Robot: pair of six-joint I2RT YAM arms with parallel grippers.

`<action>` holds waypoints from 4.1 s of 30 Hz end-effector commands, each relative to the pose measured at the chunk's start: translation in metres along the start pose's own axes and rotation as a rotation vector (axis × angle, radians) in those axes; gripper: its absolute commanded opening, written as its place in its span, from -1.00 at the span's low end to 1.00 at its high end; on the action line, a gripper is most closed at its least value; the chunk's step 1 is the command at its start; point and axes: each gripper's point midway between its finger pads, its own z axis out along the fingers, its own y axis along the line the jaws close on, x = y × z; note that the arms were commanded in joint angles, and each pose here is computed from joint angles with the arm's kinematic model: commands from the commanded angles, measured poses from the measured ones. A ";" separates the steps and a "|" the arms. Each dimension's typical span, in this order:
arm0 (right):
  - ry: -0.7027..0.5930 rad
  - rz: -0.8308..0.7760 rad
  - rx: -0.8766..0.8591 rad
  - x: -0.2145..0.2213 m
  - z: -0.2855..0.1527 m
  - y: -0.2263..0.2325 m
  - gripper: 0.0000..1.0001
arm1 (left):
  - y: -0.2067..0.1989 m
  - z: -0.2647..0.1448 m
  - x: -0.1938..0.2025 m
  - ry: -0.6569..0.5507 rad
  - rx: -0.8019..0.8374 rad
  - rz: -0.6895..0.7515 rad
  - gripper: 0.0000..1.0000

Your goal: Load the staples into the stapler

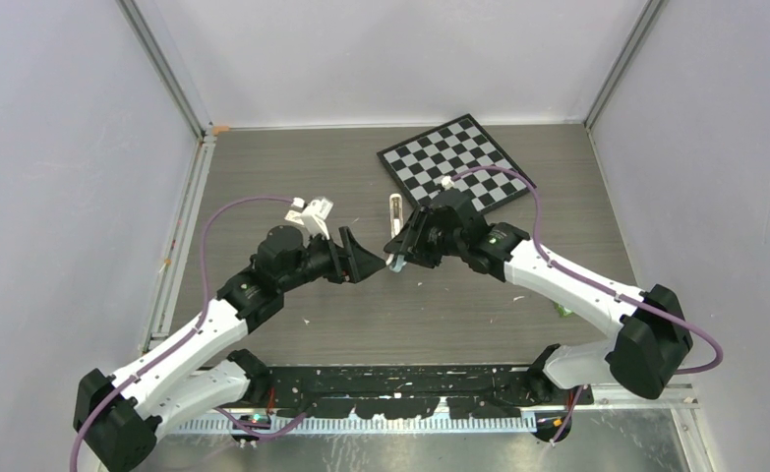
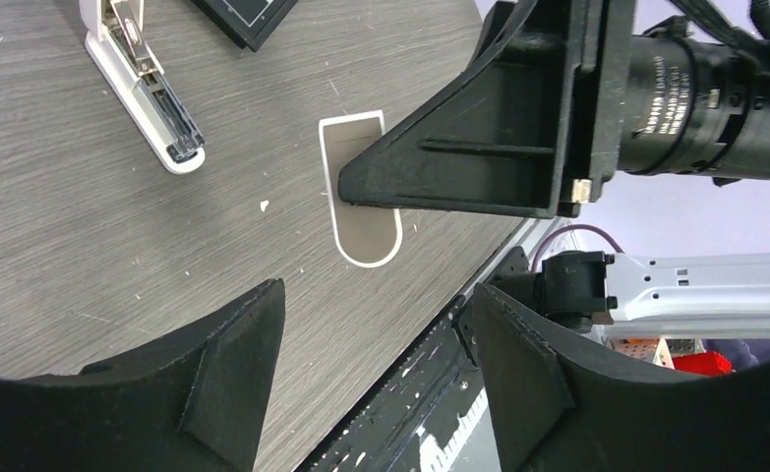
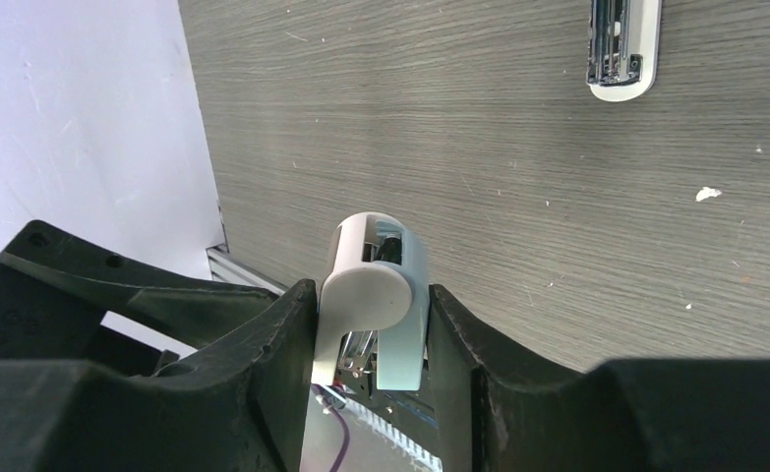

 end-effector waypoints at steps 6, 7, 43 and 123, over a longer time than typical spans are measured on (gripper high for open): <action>-0.087 -0.003 -0.143 -0.017 -0.019 0.055 -0.07 | -0.003 0.005 -0.004 -0.033 0.042 0.033 0.28; -0.084 -0.003 -0.146 -0.016 -0.018 0.057 -0.07 | -0.002 0.005 -0.004 -0.033 0.041 0.035 0.27; -0.087 -0.090 -0.174 -0.007 -0.018 0.070 0.18 | -0.001 -0.008 -0.017 -0.152 0.036 -0.002 -1.00; -0.131 -0.963 -0.060 0.000 0.089 0.023 -0.23 | 0.092 -0.060 -0.035 -0.189 -0.345 -0.348 0.43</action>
